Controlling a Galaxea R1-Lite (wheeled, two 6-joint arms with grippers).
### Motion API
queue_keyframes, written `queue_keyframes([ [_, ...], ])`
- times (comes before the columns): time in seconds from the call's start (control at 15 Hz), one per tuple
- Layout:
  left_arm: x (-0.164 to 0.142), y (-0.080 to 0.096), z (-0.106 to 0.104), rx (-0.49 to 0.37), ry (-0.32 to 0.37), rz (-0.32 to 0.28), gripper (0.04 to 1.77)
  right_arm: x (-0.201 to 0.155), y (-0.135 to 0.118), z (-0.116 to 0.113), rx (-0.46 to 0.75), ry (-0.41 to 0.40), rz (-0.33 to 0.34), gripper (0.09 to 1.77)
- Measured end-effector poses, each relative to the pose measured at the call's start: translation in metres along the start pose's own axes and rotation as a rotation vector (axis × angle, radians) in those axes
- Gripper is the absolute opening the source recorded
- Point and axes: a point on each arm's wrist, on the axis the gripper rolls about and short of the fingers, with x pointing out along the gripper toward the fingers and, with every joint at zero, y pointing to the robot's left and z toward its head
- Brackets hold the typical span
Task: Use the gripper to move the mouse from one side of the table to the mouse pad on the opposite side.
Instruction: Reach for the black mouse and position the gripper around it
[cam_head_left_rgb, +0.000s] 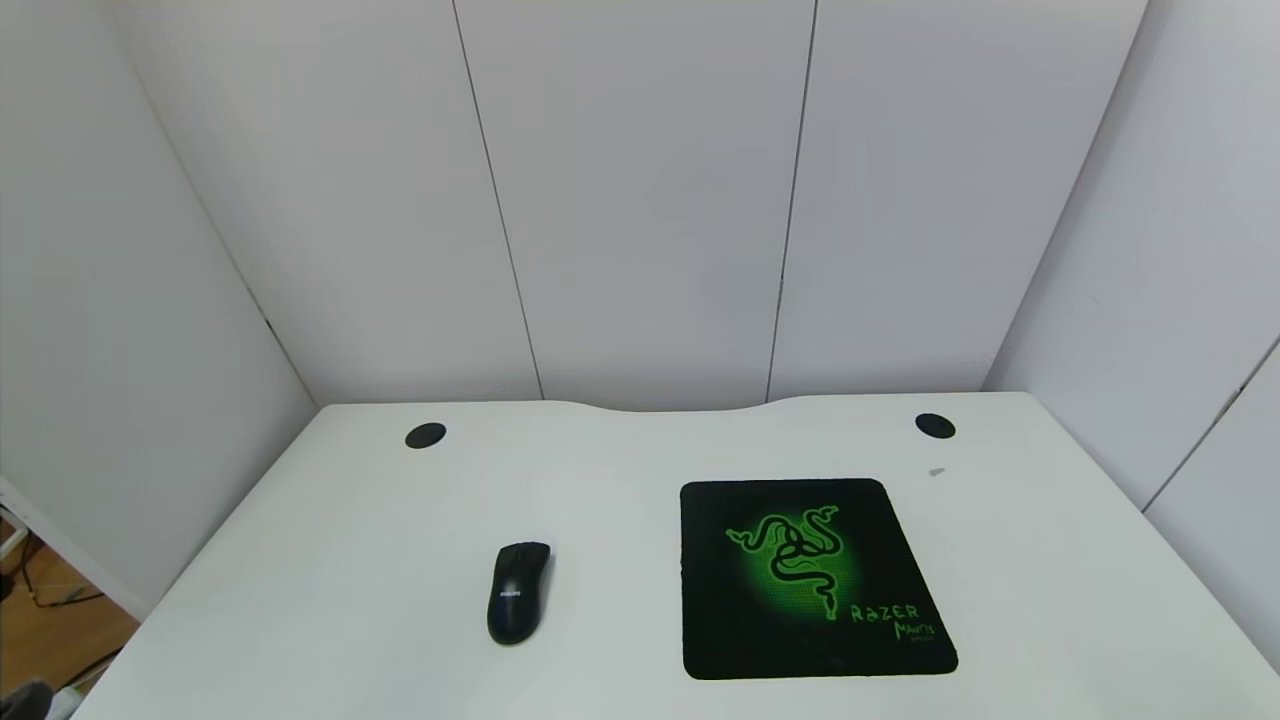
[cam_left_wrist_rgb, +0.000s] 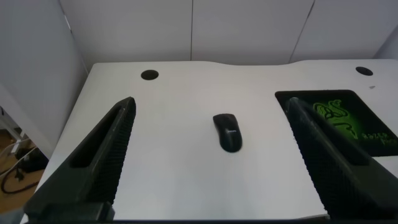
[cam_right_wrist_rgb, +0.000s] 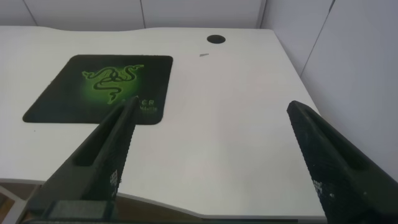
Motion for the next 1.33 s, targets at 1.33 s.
queue_keyframes([
  [1.33, 0.160, 0.003, 0.067, -0.071, 0.616, 0.043, 1.72, 0.000, 0.000, 0.000, 0.000, 0.000, 0.000, 1.71],
])
